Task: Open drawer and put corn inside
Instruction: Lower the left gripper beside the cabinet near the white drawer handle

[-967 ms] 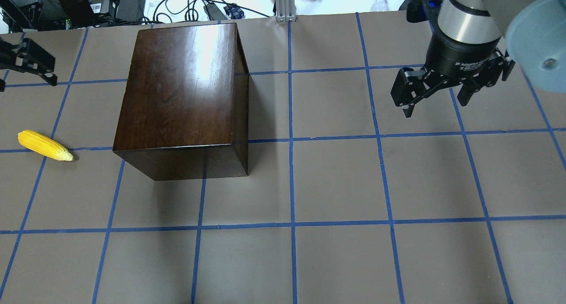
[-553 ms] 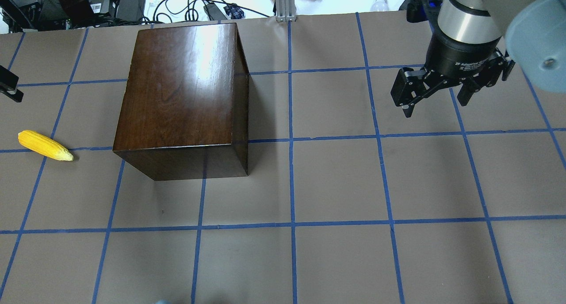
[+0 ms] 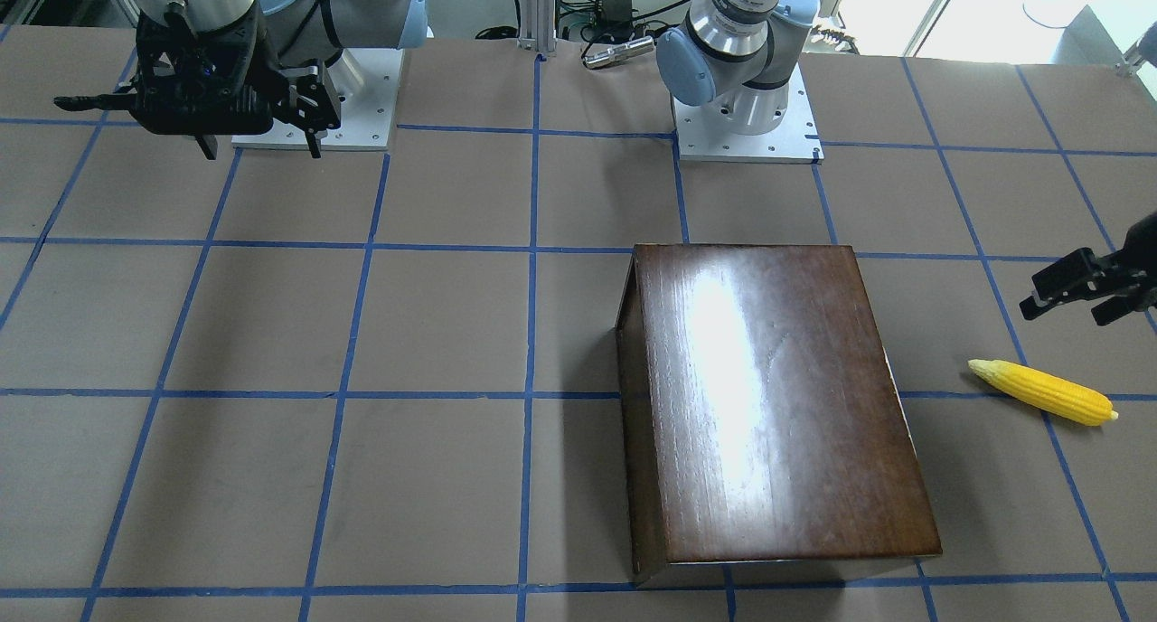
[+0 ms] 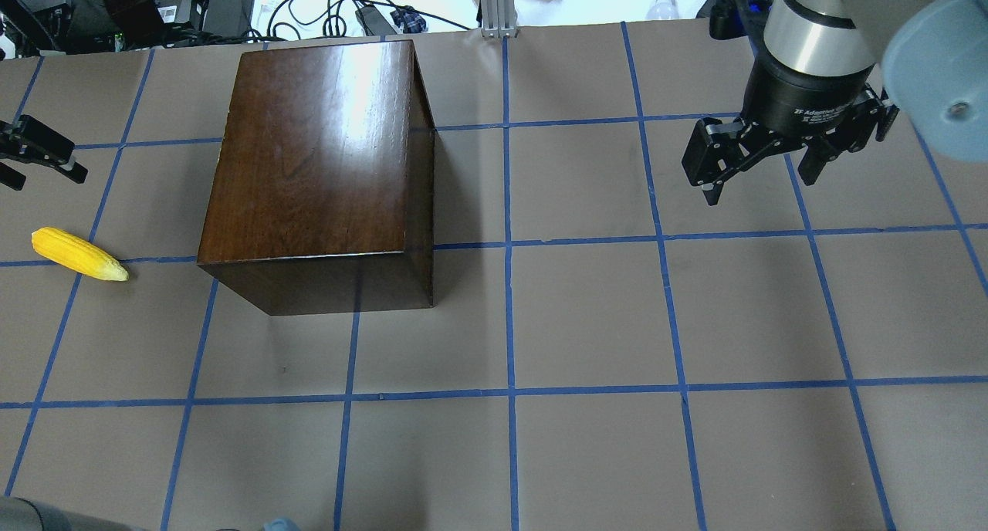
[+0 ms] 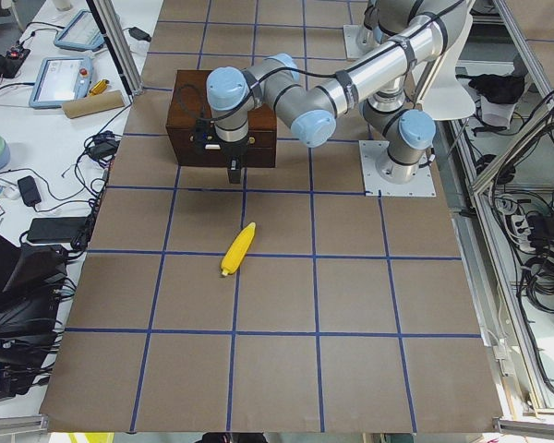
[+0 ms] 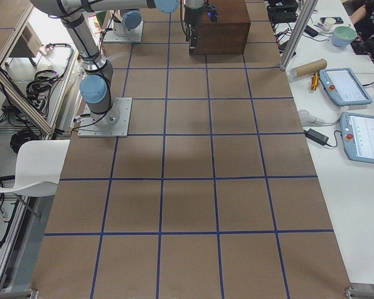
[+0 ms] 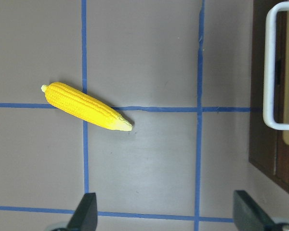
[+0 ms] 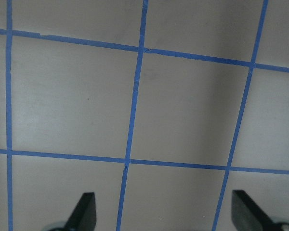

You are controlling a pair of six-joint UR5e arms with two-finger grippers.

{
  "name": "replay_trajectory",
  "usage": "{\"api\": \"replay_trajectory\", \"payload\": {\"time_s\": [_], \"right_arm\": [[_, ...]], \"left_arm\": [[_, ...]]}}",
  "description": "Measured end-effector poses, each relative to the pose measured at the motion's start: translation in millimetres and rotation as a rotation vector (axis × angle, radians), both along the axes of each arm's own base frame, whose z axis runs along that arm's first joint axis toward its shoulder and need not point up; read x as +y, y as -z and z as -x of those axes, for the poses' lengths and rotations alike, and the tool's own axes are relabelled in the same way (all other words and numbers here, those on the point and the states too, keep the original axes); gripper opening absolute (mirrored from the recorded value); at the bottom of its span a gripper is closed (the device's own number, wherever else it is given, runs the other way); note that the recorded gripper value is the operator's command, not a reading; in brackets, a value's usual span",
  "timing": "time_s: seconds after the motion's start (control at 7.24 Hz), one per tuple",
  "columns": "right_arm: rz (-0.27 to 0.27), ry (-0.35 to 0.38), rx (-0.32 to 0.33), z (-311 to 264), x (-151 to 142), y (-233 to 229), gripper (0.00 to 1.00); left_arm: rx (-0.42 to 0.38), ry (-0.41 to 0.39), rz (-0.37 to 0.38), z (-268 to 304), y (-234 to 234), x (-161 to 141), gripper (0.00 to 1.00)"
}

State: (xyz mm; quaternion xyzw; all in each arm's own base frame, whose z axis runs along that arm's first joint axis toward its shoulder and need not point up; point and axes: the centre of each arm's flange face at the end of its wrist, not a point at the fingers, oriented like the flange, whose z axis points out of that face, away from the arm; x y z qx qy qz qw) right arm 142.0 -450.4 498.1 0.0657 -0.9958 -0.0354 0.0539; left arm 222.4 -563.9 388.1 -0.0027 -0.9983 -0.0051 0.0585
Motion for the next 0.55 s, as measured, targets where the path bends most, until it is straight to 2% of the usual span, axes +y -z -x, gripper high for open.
{"api": "replay_trajectory", "payload": {"time_s": [0.28,0.55], "right_arm": [[0.000,0.000,0.000,0,0,0,1.00],[-0.001,0.000,0.000,0,0,0,1.00]], "left_arm": [[0.043,0.002,-0.034,-13,39,-24,1.00],[0.173,-0.011,0.003,-4,61,-37,1.00]]}}
